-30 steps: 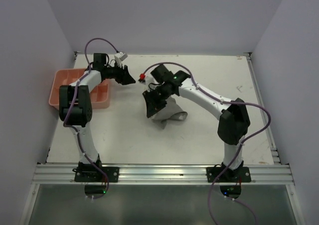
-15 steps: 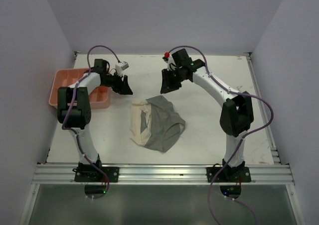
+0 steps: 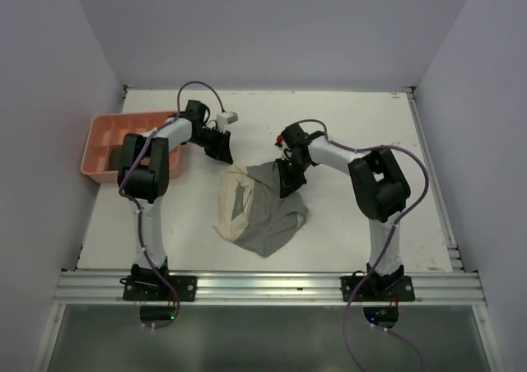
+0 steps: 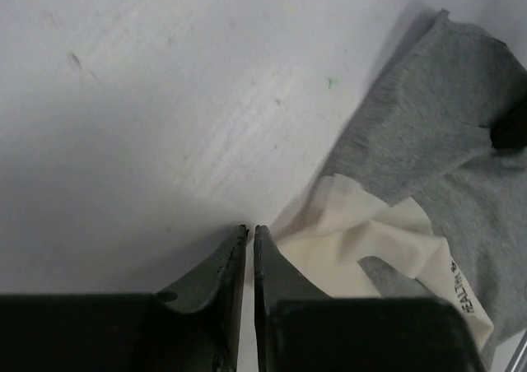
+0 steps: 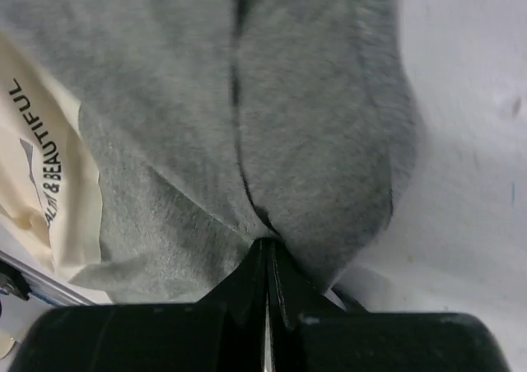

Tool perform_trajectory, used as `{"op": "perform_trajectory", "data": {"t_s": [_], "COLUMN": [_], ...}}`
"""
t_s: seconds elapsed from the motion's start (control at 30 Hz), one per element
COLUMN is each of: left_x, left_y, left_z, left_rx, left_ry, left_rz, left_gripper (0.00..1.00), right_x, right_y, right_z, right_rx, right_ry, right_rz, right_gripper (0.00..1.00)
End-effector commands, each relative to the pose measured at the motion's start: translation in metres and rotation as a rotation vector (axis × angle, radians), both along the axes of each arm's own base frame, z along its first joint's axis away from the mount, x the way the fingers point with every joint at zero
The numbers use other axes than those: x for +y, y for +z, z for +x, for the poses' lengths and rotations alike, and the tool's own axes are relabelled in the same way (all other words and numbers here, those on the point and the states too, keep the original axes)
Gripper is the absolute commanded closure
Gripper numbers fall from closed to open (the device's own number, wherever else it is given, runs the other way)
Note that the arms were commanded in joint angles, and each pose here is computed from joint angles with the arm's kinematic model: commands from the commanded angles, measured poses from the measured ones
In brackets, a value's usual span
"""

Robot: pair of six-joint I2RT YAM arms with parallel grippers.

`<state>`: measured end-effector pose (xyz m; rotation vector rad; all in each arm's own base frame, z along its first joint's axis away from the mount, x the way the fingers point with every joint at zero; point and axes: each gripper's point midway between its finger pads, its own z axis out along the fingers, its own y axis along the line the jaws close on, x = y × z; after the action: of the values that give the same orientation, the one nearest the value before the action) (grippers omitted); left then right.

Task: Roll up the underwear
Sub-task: Flatten the underwear

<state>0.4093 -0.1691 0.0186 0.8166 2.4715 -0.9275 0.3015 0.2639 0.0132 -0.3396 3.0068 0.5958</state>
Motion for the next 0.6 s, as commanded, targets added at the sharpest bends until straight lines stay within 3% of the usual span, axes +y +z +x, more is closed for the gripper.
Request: {"op": "perform_trajectory", "data": {"t_s": [0.0, 0.13, 0.17, 0.2, 0.23, 0.3, 0.33, 0.37, 0.4, 0.43, 0.47, 0.57], "left_x": [-0.024, -0.084, -0.099, -0.127, -0.140, -0.160, -0.161, -0.161, -0.153, -0.132, -0.120, -0.068], "left_y": [-0.015, -0.003, -0.001, 0.003, 0.004, 0.019, 0.023, 0.064, 0.077, 0.067, 0.108, 0.125], "left_z": [0.033, 0.080, 0.084, 0.093, 0.094, 0.101, 0.100, 0.110, 0.114, 0.108, 0.111, 0.091], "left_rx": [-0.021, -0.103, -0.097, -0.120, -0.122, -0.127, -0.126, -0.203, -0.245, -0.226, -0.324, -0.318], "left_ry": [0.012, -0.024, -0.030, -0.074, -0.091, -0.082, -0.071, -0.045, -0.021, 0.018, 0.027, 0.063], "left_rz": [0.004, -0.071, -0.096, -0.139, -0.159, -0.223, -0.240, -0.291, -0.289, -0.265, -0.274, -0.216], "left_gripper": [0.90, 0.97, 0.97, 0.97, 0.95, 0.80, 0.64, 0.58, 0.50, 0.46, 0.43, 0.40], "right_x": [-0.011, 0.006, 0.015, 0.031, 0.040, 0.053, 0.052, 0.043, 0.038, 0.034, 0.023, 0.014], "right_y": [0.014, 0.036, 0.042, 0.058, 0.081, 0.112, 0.128, 0.144, 0.151, 0.163, 0.153, 0.151], "right_z": [-0.013, -0.038, -0.046, -0.044, -0.040, -0.030, -0.014, 0.000, 0.012, 0.028, 0.047, 0.080], "right_rx": [-0.055, -0.054, -0.064, -0.101, -0.160, -0.249, -0.317, -0.378, -0.414, -0.467, -0.482, -0.510], "right_ry": [-0.034, -0.034, -0.011, 0.003, 0.010, 0.002, -0.043, -0.084, -0.109, -0.121, -0.150, -0.060], "right_rz": [-0.021, 0.064, 0.095, 0.165, 0.217, 0.299, 0.295, 0.293, 0.285, 0.279, 0.230, 0.107], "right_gripper": [1.00, 0.98, 0.93, 0.81, 0.75, 0.70, 0.68, 0.66, 0.65, 0.59, 0.55, 0.56]}}
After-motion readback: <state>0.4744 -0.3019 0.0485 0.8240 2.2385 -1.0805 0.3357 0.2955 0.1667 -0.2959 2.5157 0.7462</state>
